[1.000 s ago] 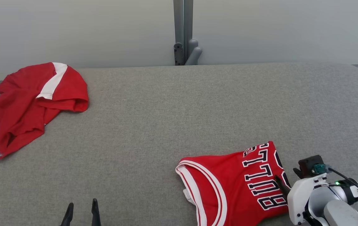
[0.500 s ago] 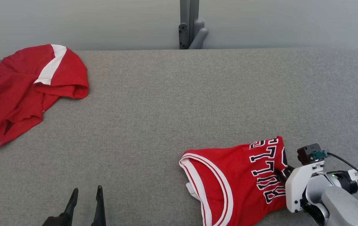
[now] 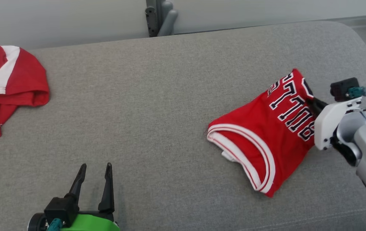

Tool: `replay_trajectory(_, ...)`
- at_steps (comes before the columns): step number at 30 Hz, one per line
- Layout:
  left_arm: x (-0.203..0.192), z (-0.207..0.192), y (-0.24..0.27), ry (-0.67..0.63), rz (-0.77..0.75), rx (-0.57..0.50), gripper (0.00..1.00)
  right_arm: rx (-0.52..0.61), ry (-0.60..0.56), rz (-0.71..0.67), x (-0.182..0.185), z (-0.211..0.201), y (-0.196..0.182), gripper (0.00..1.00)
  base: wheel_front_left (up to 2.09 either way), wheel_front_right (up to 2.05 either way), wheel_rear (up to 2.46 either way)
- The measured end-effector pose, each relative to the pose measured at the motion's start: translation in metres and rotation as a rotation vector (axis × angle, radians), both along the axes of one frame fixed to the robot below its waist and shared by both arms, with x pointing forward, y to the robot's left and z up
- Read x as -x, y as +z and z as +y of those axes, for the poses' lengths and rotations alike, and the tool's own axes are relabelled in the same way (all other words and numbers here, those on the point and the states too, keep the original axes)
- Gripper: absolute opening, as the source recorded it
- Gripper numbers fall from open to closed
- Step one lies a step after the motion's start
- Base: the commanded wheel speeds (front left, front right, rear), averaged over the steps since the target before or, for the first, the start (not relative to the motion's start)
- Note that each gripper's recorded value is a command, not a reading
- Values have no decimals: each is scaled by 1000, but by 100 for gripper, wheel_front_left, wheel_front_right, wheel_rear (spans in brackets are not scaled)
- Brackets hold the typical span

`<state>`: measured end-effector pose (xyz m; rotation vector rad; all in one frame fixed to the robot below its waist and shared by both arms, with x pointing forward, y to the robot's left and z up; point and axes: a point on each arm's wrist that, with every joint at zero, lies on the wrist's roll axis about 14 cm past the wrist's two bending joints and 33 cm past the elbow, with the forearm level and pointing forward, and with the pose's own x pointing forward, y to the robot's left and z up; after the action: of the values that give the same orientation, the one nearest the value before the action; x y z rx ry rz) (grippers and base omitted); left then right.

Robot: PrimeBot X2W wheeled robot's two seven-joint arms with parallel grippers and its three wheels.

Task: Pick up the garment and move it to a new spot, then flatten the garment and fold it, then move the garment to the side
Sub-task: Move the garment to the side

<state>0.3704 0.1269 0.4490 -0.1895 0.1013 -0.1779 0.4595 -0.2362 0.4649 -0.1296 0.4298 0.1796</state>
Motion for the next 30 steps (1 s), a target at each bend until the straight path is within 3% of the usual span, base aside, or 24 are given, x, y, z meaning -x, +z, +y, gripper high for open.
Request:
replay_trajectory(10, -30, -41, -17, -136, 25, 9, 100, 118, -342, -36, -9, -144, 14, 0, 0, 0, 0)
replay_trajectory(21, -33, -48, -43, -167, 93, 13, 100, 164, -519, -78, -20, -199, 7, 0, 0, 0, 0)
replay_trajectory(23, -32, -40, -44, -145, 96, 7, 100, 186, -508, -80, -23, -198, 3, 100, 0, 0, 0)
replay_trajectory(30, -24, -16, -43, -78, 103, -12, 100, 221, -458, -141, -36, -185, 14, 100, 0, 0, 0)
